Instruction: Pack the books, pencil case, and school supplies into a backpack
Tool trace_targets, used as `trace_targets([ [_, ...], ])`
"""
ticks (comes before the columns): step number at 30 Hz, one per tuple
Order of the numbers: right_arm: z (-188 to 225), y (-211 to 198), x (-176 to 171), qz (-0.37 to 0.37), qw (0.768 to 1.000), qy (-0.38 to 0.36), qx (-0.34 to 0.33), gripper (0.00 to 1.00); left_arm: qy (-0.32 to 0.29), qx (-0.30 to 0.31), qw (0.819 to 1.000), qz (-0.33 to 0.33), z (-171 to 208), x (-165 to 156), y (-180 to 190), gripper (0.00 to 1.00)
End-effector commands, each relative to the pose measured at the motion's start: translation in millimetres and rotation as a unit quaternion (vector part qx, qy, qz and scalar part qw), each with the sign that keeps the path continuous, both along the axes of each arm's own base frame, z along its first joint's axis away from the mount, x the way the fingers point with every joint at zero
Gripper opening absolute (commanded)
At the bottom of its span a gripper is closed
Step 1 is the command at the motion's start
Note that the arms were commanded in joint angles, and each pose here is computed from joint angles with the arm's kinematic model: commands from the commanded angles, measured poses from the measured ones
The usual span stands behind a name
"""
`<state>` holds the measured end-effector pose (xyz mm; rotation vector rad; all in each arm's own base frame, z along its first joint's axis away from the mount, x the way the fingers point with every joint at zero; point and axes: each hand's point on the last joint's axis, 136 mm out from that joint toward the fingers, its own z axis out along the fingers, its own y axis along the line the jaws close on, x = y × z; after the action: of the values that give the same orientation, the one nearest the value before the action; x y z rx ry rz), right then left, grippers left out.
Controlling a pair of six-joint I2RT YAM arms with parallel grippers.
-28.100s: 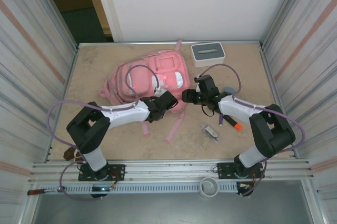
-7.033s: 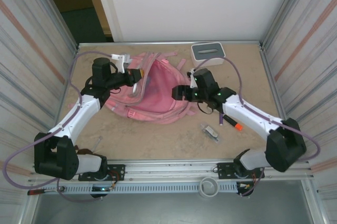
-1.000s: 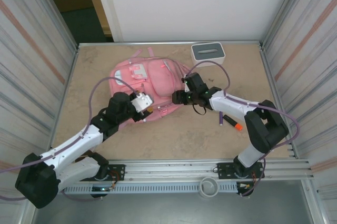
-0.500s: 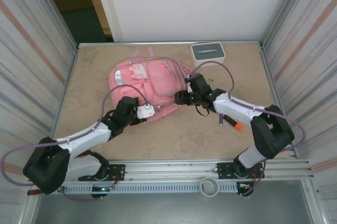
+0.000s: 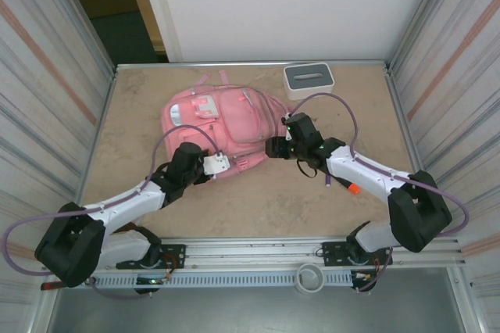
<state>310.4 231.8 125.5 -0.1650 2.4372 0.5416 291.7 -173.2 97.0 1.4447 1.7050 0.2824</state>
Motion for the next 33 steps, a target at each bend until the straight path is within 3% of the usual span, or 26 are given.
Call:
trace_targets([
  [1, 15, 5, -9, 0.03, 0.999, -0.043, -0.015, 0.65, 0.018, -0.042, 0.999, -0.017, 17, -3, -13, 0.12],
  [9, 37, 49, -36, 0.121, 0.974, -0.183, -0.063, 0.64, 0.043, -0.132, 0.989, -0.042, 41, -15, -27, 0.06],
  [16, 36, 90, -52, 0.175, 0.934, -0.284, -0.126, 0.63, 0.075, -0.183, 0.98, -0.036, 48, -15, -26, 0.06],
  [23, 21, 108, -57, 0.193, 0.911, -0.329, -0.155, 0.67, 0.085, -0.231, 0.969, -0.035, 57, -10, -24, 0.06],
  [33, 10, 126, -50, 0.213, 0.871, -0.374, -0.239, 0.67, 0.101, -0.227, 0.968, -0.035, 54, -10, -25, 0.06],
])
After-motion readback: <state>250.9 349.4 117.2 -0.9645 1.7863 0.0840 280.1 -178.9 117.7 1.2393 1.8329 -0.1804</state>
